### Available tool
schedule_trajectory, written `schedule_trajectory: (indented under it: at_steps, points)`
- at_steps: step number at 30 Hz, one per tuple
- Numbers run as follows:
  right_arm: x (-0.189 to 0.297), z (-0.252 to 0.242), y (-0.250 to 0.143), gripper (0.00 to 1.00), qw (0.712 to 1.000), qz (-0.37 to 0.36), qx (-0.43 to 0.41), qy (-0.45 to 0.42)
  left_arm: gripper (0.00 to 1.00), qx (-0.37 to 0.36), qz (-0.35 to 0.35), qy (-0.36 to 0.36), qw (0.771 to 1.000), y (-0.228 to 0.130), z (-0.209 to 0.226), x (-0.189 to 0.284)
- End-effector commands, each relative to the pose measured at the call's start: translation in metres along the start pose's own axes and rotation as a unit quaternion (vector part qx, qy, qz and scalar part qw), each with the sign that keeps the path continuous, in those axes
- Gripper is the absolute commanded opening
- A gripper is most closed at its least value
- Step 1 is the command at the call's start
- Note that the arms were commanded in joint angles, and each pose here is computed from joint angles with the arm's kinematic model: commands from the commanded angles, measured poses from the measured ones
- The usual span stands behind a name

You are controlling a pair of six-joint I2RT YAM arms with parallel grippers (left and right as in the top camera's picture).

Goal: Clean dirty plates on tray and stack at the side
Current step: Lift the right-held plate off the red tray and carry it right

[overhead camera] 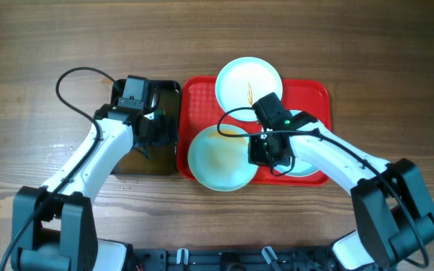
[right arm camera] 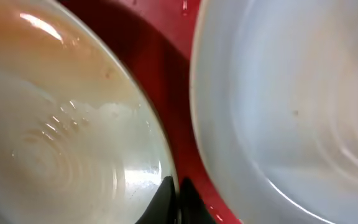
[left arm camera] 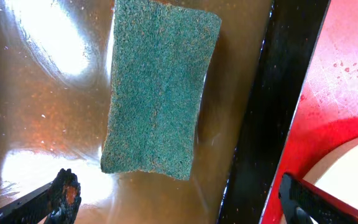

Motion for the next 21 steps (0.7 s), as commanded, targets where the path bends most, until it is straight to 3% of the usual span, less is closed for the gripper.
schedule_trajectory:
  at_steps: [1, 6, 11, 16, 21]
  points:
    - [0.043, 0.0, 0.02, 0.04, 0.992, -0.113, 0.019, -0.048, 1.0, 0.005, 0.0, -0.006, 1.0, 0.0, -0.001, 0.001]
    - [0.09, 0.004, 0.037, 0.04, 0.962, -0.248, 0.092, -0.063, 1.0, 0.005, -0.001, -0.006, 1.0, 0.0, -0.001, 0.001]
    - [0.109, 0.008, 0.043, 0.04, 0.93, -0.328, 0.121, -0.117, 1.0, 0.005, -0.001, -0.006, 1.0, 0.0, -0.001, 0.001]
    - [0.13, 0.069, 0.022, 0.04, 0.821, -0.455, 0.295, -0.182, 1.0, 0.005, -0.004, -0.007, 1.0, 0.001, -0.001, 0.001]
    - [0.136, 0.097, 0.004, 0.04, 0.751, -0.478, 0.402, -0.215, 1.0, 0.005, -0.004, -0.007, 1.0, 0.001, -0.001, 0.001]
Point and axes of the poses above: each gripper's point midway between its finger pads, its own x axis back along the fingers, its own z axis along the line the jaws close on, y = z × x, the point moved 8 cm from there along x, back along the fingers, and after that the axes turned 11 degrees about -x, right-handed, at the moved point
